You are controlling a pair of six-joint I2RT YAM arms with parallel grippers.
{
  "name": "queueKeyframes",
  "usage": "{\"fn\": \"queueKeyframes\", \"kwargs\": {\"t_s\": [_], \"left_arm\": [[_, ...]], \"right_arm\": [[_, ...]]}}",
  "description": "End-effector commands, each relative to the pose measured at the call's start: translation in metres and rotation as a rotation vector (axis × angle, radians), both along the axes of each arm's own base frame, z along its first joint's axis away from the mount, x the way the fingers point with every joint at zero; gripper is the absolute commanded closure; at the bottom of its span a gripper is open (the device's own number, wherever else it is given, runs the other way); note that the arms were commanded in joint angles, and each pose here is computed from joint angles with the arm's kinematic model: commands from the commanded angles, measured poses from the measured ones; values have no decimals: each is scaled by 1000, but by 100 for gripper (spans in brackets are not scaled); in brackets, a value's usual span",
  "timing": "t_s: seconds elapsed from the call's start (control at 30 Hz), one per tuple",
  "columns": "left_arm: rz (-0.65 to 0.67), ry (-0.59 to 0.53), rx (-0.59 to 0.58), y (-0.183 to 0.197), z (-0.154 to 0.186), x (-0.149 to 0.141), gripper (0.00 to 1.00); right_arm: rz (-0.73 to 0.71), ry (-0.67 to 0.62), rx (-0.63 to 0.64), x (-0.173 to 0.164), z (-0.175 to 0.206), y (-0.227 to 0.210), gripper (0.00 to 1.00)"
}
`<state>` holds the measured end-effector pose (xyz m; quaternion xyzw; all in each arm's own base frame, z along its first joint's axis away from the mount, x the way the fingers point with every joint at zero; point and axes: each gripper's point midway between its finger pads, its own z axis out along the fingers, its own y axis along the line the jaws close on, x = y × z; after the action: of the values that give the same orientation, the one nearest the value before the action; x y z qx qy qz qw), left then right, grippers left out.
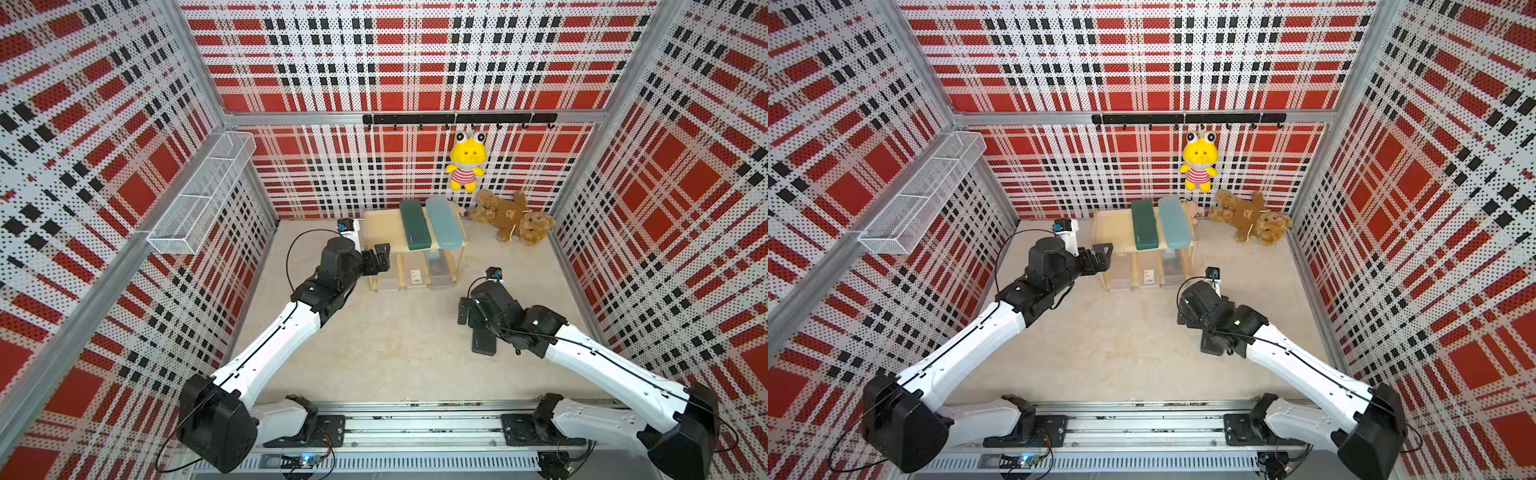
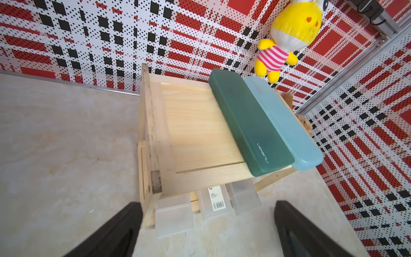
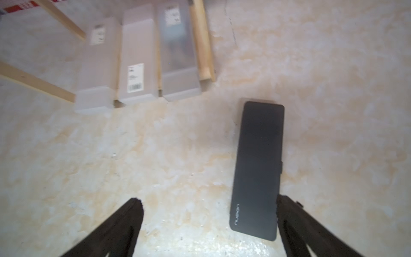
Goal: Remove the pencil cases from the shelf
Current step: Place the pencil case at the center of the board, then pick up the pencil case from the shelf.
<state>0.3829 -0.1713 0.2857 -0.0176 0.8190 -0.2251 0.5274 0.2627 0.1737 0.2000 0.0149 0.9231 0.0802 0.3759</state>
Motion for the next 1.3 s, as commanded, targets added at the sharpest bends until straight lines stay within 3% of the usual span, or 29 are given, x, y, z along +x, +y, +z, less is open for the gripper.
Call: {"fn": "queueKeyframes", "kwargs": {"t_s": [0.0, 0.17, 0.4, 0.53, 0.7, 1.27], "left_arm": [[-9, -53, -32, 1, 21, -3, 1], [0, -55, -36, 9, 24, -3, 1], [6, -63, -52, 16, 30, -1, 1], [5, -64, -52, 18, 30, -1, 1], [6, -54, -43, 20, 24, -2, 1], [27, -27, -26, 33, 6, -4, 1]], "right_arm": [[111, -5, -86, -1, 14, 22, 0], [236, -114, 16, 27, 74, 76, 0], [362, -141, -67, 77, 104, 137, 0], [345, -133, -27, 113, 98, 141, 0], [304, -162, -73, 147, 100, 130, 0], [295, -127, -122, 183, 75, 133, 0]]}}
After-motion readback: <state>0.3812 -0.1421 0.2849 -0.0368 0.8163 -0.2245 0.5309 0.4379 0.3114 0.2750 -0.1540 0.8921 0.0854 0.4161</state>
